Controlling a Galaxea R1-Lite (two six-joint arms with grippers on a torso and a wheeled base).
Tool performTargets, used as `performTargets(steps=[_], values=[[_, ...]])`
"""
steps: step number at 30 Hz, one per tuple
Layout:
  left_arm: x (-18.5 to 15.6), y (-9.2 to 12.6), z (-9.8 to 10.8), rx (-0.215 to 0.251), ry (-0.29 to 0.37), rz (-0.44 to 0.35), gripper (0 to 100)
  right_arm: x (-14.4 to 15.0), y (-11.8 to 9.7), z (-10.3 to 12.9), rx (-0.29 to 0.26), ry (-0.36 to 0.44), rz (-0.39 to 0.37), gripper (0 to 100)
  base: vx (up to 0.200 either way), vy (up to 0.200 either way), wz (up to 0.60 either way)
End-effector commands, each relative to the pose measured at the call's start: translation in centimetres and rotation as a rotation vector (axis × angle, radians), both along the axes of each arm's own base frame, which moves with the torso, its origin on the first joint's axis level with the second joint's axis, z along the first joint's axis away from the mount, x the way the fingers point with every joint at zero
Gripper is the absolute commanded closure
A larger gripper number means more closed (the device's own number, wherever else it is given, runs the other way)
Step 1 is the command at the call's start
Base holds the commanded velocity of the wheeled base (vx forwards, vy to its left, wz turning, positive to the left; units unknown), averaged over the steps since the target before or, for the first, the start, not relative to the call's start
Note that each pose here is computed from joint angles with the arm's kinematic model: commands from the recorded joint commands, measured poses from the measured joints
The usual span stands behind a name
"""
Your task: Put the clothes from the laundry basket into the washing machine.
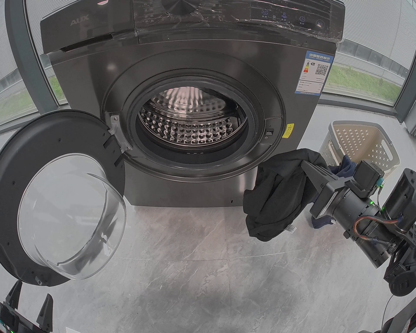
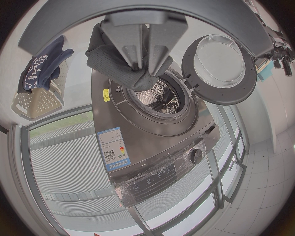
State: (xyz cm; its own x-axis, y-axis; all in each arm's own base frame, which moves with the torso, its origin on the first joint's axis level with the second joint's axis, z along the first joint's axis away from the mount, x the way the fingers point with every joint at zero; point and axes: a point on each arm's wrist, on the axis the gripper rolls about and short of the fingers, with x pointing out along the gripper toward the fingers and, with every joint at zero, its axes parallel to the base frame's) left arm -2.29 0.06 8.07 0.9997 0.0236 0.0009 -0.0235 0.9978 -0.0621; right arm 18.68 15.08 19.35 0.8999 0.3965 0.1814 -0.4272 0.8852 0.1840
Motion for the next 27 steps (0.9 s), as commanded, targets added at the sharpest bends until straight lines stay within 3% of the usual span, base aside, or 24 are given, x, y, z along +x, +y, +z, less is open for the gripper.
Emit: performTargets(steps=[1,12,20,23,27], values=[[0.1,0.0,-0.4,-0.001,0.007,0.001,0,0.0,0.0,-0.1,0.0,0.003,0.001,100,0.0,0.0,0.0],[0.0,0.0,-0.5,0.012,0.004,0.006,0,-0.2,0.7,-0.3,-0.009,0.012,0.033,100,0.0,0.0,0.0],[0.1,0.0,-0.5,0.025,0.003,0.001,0,0.2,3.2,-0.3,0.0,0.01,0.095,100,0.0,0.0,0.0],[0.1,0.0,-0.5,0.062,0.004,-0.008,0,0.8,4.4,-0.8,0.01,0.026,0.117,100,0.0,0.0,0.0],[0.1,0.0,-0.5,0.056,0.005,-0.008,0,0.8,5.5,-1.2,0.022,0.014,0.14,100,0.0,0.0,0.0]])
